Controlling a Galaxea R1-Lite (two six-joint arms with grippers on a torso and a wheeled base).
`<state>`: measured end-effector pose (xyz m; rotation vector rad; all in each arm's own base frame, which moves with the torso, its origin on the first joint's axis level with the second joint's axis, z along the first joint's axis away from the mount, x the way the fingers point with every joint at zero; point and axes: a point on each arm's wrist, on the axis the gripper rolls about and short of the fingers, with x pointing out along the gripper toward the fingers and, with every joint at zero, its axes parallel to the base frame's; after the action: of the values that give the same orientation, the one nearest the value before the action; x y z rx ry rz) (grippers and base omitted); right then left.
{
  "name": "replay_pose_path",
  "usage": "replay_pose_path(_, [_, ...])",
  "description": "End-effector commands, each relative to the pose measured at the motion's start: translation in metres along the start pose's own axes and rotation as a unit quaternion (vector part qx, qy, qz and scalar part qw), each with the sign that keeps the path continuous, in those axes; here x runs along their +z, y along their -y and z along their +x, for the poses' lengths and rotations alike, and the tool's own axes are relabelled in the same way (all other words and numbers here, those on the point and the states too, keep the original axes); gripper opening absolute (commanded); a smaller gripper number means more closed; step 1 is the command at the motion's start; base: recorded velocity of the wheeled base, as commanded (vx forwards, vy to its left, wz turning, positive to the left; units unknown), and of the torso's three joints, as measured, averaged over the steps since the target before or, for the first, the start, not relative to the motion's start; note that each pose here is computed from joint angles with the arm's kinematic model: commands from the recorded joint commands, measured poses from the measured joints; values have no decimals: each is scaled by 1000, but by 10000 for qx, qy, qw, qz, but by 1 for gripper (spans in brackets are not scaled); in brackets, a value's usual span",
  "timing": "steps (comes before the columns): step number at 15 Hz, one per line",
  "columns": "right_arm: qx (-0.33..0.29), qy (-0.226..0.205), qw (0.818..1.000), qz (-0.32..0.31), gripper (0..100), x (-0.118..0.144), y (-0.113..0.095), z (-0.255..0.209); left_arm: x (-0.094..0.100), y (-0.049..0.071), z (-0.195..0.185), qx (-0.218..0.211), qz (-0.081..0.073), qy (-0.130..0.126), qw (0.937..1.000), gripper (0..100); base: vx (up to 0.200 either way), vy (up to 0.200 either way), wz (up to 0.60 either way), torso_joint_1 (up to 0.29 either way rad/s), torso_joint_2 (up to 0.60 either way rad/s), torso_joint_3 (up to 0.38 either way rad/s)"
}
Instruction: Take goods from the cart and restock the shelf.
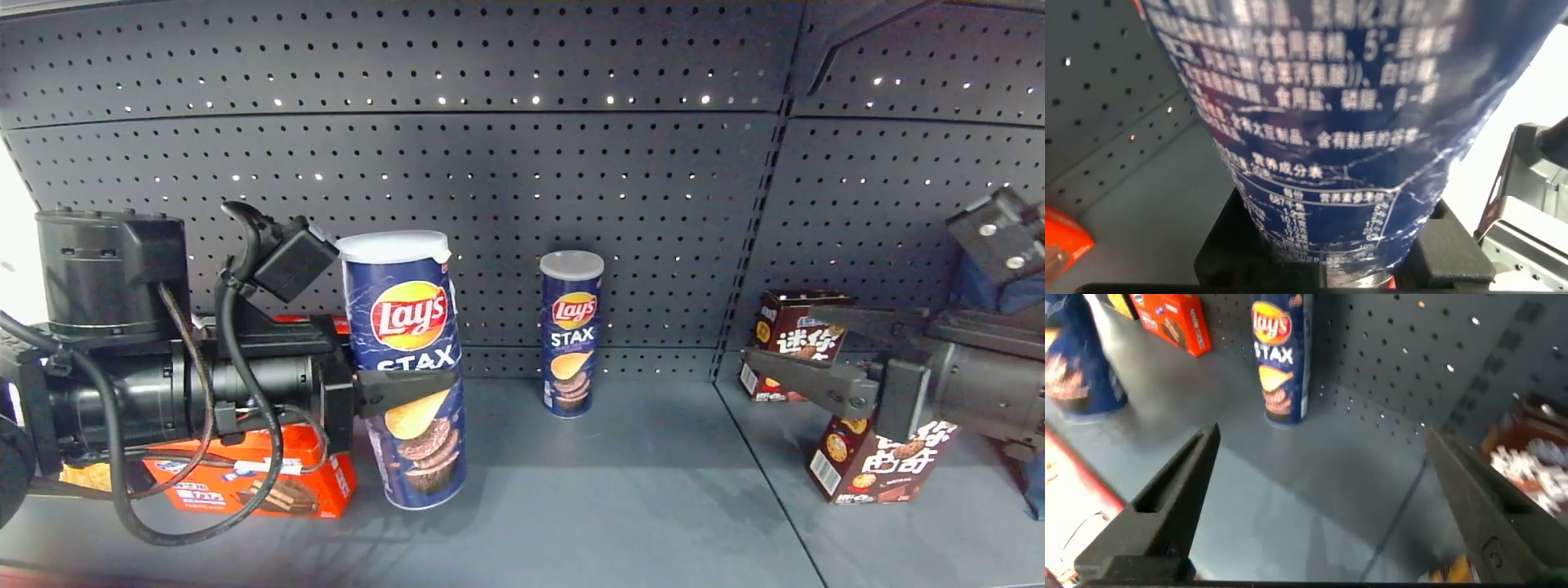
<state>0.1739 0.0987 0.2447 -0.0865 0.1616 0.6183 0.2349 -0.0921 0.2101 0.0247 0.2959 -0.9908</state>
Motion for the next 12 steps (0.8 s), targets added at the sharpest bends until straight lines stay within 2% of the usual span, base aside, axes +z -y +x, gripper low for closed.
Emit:
replay_pose_path(1, [190,-334,9993,0,100,-3,-4,40,-6,-7,8,-146,-99,-100,9998,0,0,0,0,0,0,0])
replay_pose_path(5, [459,-374,9982,-115,100,-13,-2,72,-9,-11,10,-122,-158,-153,9997,0,0,0,0,0,0,0])
replay_pose_path(12, [1241,-71,9922,-75,100,-31,14,117,-8,-10,12,-219,-144,-136,9996,0,0,0,0,0,0,0])
